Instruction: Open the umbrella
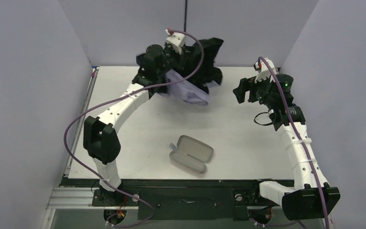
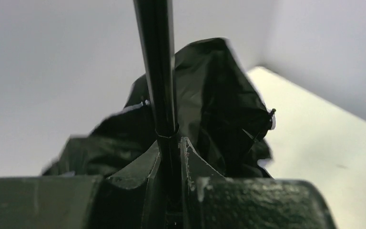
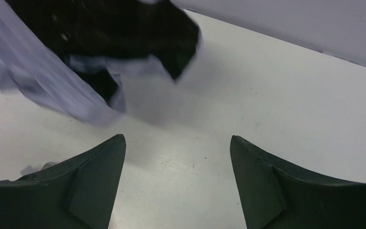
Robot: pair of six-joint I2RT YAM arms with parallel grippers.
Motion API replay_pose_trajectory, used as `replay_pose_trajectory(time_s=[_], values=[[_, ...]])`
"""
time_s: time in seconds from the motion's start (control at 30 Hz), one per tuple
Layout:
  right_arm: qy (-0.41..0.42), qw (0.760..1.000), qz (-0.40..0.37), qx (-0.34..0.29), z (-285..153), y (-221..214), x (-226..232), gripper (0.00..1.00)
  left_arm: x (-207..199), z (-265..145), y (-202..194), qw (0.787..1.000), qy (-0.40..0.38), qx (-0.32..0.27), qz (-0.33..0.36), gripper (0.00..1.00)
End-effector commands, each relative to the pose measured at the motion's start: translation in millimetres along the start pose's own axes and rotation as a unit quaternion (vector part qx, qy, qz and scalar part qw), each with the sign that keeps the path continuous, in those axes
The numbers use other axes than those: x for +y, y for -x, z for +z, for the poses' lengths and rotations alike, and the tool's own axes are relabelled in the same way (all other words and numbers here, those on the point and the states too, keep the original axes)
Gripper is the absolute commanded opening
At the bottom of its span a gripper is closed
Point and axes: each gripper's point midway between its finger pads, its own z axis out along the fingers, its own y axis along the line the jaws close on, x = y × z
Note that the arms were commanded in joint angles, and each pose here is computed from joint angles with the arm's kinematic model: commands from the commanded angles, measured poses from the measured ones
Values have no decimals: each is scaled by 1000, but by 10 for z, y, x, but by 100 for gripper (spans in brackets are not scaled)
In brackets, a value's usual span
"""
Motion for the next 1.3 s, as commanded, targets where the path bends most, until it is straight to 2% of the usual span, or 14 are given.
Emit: replay_pose_trajectory(time_s=[0.0, 0.07, 0.2, 0.37, 0.63, 0.87, 1.1, 1.27], values=[[25, 999, -8, -42, -58, 376, 68, 73, -516, -71, 925, 990, -69, -117, -25, 0], [43, 997, -8, -64, -98, 514, 145, 68, -252, -14, 1003, 993, -37, -113, -17, 0], [81, 991, 3, -110, -116, 759, 341, 57, -396, -79, 1095, 989, -59, -131, -40, 0], [135, 983, 3, -122, -20, 916, 713, 55, -742, -157, 1146, 984, -94, -141, -49, 0], [207, 963, 20, -170, 76, 1230, 1385, 53, -777, -228, 1172, 984, -79, -132, -90, 0], [184, 967, 35, -173, 349, 1134, 1491, 50, -897, -348, 1261, 980, -92, -134, -116, 0], [168, 964, 17, -204, 451, 1364, 1372, 50, -1094, -527, 1306, 972, -147, -130, -133, 0], [192, 961, 2, -201, 542, 1397, 1443, 52, -1179, -581, 1313, 968, -165, -125, -142, 0]])
